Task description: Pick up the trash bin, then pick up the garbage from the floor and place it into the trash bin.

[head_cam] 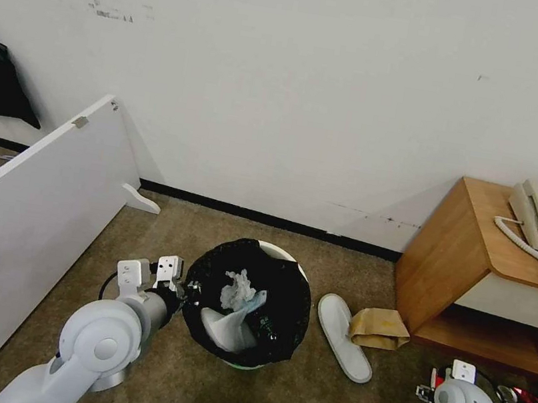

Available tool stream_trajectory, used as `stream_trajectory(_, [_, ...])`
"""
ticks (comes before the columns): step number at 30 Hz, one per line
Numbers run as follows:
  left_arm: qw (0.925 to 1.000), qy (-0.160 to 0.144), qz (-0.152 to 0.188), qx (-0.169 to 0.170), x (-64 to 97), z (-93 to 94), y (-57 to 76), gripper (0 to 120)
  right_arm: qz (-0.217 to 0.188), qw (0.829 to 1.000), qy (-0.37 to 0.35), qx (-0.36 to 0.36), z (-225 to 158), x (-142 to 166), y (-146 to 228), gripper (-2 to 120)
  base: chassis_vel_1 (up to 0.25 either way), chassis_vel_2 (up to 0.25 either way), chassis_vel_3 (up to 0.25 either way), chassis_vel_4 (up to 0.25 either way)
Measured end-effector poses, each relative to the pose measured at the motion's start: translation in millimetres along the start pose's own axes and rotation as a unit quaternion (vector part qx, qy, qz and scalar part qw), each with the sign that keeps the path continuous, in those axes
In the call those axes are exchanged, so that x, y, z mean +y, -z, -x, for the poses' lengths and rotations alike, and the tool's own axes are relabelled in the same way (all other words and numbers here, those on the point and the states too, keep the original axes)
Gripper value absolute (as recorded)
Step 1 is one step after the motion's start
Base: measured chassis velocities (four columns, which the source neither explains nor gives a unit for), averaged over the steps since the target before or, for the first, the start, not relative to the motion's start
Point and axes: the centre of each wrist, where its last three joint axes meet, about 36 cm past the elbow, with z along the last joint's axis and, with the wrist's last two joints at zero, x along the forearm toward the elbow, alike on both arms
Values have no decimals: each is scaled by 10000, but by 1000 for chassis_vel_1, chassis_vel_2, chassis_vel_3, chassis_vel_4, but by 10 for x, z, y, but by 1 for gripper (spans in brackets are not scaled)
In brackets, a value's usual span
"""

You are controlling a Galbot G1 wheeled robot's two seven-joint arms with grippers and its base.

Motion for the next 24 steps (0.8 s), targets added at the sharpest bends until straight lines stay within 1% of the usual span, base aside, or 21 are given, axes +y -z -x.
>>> stream_trajectory(14, [10000, 17, -21, 20, -9, 35, -34, 2, 1, 9997, -192, -120, 78, -167, 25, 100, 0, 0, 0, 0])
stream_trajectory(24, [10000, -10, -25, 28, -30, 53, -50, 2, -37, 9992, -311, -248, 99, -183, 27, 100, 0, 0, 0, 0])
